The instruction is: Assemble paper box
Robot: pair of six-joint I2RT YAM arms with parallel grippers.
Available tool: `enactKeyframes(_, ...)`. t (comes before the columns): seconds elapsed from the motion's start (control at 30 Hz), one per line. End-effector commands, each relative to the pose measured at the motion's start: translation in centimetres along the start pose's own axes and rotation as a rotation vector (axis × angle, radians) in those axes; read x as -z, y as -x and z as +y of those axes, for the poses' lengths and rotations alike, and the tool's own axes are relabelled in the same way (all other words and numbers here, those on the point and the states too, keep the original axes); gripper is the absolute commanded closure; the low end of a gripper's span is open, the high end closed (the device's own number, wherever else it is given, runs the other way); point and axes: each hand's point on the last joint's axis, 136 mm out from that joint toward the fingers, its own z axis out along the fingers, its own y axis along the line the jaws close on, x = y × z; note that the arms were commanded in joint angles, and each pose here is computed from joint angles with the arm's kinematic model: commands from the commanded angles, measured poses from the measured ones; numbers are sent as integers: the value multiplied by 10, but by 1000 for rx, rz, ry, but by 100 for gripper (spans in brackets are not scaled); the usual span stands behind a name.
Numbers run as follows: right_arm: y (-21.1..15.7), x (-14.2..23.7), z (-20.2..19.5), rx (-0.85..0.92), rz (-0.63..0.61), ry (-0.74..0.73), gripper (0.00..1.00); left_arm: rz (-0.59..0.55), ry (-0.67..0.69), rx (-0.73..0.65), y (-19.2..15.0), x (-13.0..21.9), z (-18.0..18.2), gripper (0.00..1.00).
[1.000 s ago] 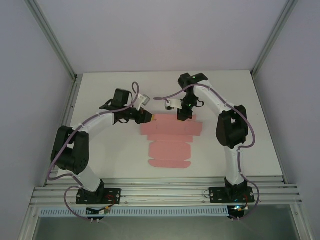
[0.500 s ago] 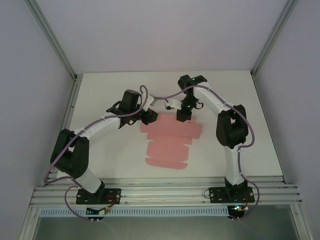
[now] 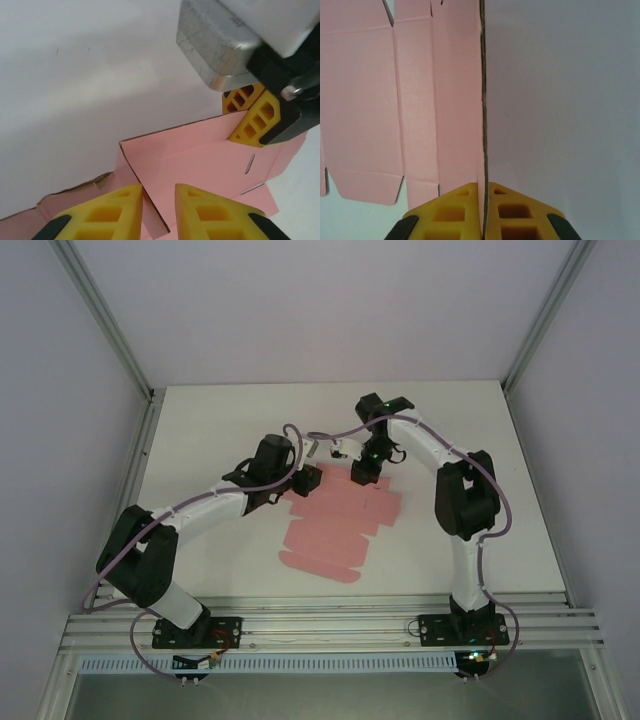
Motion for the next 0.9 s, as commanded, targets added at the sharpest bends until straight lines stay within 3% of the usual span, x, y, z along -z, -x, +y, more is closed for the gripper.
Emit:
enactKeyframes(0.0,17,19,5,1,-95,-26,100,-34,-39,72,-1,-6,-5,76)
enactKeyframes(0.2,27,26,14,20,-162,-22,100,-60,-117,128,-2,-17,-15,76)
enactKeyframes(0.63,28,9,18,32,-129,-40,100,-97,-241,155,16,-36,-42,76)
enactKeyframes(0.87,20,12,12,30,-102,-93,100,-105,-174,140,9,-22,-33,64)
